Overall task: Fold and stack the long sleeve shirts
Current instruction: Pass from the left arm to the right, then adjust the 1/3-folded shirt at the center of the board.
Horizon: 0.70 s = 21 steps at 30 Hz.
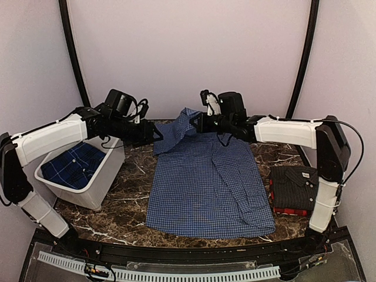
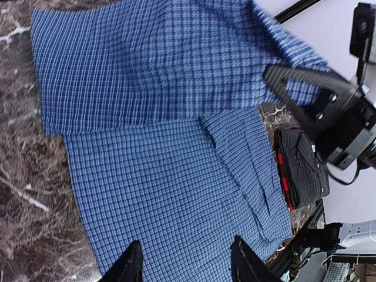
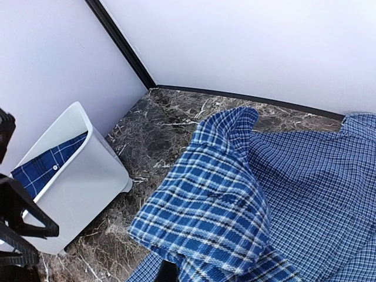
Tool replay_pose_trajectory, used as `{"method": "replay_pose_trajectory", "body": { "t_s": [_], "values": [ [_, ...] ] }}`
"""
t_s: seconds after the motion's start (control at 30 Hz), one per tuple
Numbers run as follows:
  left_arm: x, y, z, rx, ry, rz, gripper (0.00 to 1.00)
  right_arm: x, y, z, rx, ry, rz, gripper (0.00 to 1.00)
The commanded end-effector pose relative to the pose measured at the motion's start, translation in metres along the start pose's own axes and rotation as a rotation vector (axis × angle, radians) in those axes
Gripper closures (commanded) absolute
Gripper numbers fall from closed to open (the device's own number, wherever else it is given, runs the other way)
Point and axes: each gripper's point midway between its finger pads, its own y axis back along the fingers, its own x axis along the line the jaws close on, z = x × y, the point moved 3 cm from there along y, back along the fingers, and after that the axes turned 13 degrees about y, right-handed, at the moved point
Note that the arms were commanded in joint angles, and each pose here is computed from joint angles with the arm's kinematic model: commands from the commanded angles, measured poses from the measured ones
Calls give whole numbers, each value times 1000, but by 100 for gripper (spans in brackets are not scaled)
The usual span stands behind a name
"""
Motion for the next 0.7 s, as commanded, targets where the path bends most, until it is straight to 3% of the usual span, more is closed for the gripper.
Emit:
{"method": "replay_pose_trajectory", "body": {
  "t_s": [0.0,0.43,0.67],
  "values": [
    [31,11,-39,69,67,61,52,9,15,40,-83,48,29,100],
    [114,14,-186,339,225,271,64,21,30,97,-194,102,51,100],
    [125,8,-229,420,277,274,67,26,33,115,-221,123,63,100]
  ]
}}
